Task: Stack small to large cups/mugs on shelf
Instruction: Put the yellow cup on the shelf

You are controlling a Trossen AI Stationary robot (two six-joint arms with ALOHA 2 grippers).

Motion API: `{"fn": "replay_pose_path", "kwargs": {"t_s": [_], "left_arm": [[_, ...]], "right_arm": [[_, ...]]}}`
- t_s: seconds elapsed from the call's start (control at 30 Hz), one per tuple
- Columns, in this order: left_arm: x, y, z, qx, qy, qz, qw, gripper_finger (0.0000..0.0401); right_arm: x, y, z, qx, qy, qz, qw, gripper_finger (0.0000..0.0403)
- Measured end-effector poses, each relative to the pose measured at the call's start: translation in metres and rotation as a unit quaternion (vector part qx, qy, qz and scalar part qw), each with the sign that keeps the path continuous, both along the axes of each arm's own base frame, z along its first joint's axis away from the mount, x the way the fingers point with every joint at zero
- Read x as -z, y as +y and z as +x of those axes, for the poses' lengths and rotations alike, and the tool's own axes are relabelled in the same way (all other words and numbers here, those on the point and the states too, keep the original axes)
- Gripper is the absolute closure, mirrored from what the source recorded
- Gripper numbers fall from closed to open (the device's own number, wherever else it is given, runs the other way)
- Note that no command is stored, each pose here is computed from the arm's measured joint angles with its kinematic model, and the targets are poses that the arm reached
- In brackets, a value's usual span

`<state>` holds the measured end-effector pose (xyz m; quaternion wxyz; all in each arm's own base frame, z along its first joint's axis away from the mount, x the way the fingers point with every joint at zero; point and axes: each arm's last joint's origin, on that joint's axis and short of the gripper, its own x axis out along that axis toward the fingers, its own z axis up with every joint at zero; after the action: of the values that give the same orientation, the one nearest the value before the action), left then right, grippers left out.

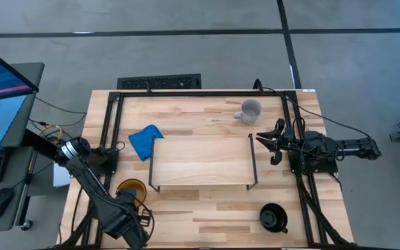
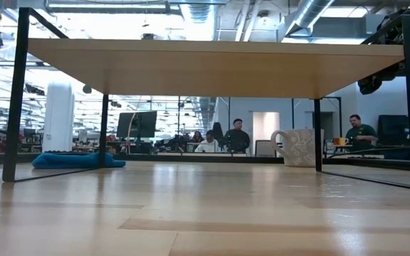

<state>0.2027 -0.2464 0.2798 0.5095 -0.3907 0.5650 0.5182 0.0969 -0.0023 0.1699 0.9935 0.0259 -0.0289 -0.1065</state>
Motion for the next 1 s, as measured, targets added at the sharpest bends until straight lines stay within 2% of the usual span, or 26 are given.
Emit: {"fn": "replay_pose_path", "kwargs": {"t_s": [0.3,0.5,1.0], "left_arm": [[-0.024,-0.004,0.006,0.037,-0.107,0.024,0.993,0.0319],[-0.033,-0.013,-0.002,0.050,-0.105,-0.005,0.993,0.0319],[-0.072,-0.021,-0.006,0.095,-0.205,-0.021,0.974,0.0319]], "right_arm": [[0.000,0.000,0.000,0.000,0.000,0.000,1.000,0.0296],[0.000,0.000,0.000,0.000,0.000,0.000,1.000,0.0296],[0.000,0.000,0.000,0.000,0.000,0.000,1.000,0.0296]]}}
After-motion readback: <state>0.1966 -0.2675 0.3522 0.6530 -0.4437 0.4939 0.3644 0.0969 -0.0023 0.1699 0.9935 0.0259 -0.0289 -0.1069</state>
